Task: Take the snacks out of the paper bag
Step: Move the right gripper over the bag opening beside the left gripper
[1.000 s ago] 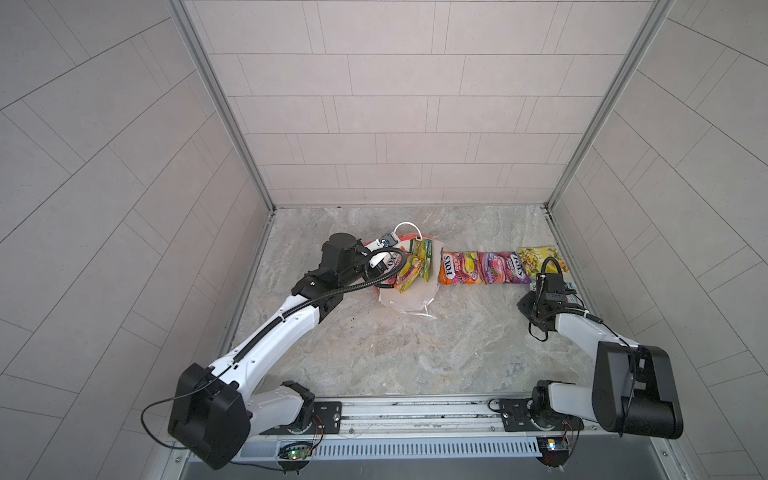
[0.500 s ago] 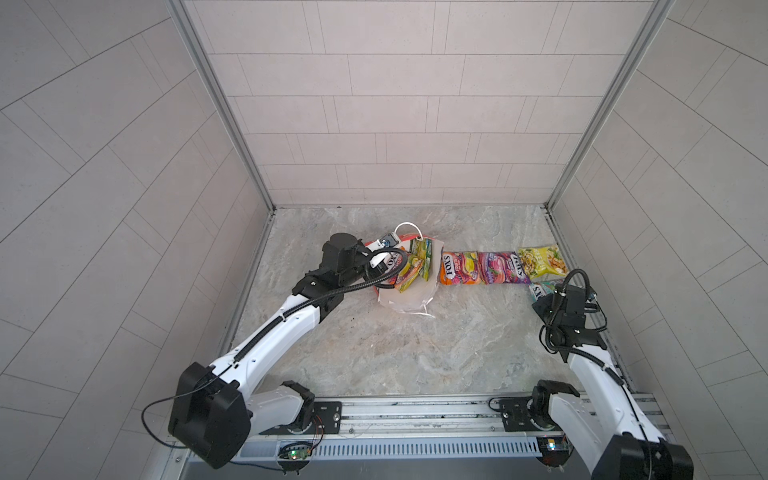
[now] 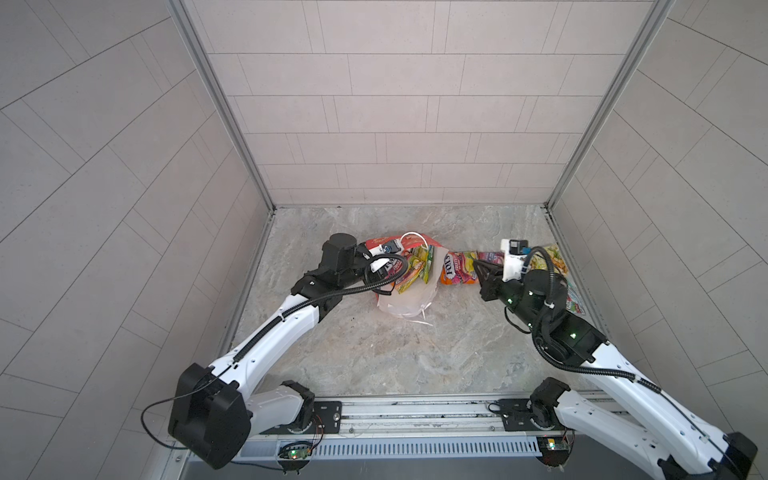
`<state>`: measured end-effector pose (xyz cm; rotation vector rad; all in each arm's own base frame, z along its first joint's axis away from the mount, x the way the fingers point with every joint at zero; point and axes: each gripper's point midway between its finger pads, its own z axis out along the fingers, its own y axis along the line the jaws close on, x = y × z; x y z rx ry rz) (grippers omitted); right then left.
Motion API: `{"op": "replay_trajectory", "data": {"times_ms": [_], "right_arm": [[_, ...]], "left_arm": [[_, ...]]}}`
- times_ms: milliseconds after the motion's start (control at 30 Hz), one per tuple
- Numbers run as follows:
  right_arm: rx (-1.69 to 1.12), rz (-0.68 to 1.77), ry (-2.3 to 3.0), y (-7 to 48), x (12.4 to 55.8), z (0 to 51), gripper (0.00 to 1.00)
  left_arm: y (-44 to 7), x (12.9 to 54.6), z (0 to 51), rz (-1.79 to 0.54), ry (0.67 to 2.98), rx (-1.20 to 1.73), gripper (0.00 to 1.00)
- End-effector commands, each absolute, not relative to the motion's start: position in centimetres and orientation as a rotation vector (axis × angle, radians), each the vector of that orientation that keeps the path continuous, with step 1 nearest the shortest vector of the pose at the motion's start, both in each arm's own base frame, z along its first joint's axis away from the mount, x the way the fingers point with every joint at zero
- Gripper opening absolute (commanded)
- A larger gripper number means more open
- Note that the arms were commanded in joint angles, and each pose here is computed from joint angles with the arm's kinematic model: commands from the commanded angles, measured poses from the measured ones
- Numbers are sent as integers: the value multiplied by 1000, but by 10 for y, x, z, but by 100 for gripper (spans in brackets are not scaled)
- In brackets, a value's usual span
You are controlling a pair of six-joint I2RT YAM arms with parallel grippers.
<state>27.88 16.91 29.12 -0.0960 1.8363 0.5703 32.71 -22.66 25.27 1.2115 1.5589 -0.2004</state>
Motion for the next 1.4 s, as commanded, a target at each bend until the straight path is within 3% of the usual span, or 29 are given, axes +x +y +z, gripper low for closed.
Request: {"op": "replay_trajectory", "data": {"times_ms": [0,233,333,967,1133,1367], "right_arm": [[-302,494,1800,214,274,284,11],[-425,484,1809,291,269,248,0],[-416,465,1803,306,274,236,0],[-247,387,1940,316,314,142,0],[-55,492,2030,296,341,117,8],[84,486,2083,288,358,106,30]], "left_arm": [[-234,313,261,-260,1495,1270,0],[-239,308,258,-319,1524,1312,0],[-239,309,257,-321,1540,1311,0],[-238,315,261,-314,1568,1271,0],[-240,312,259,-332,1561,1289,0],[-243,311,258,-348,1553,1303,0]]}}
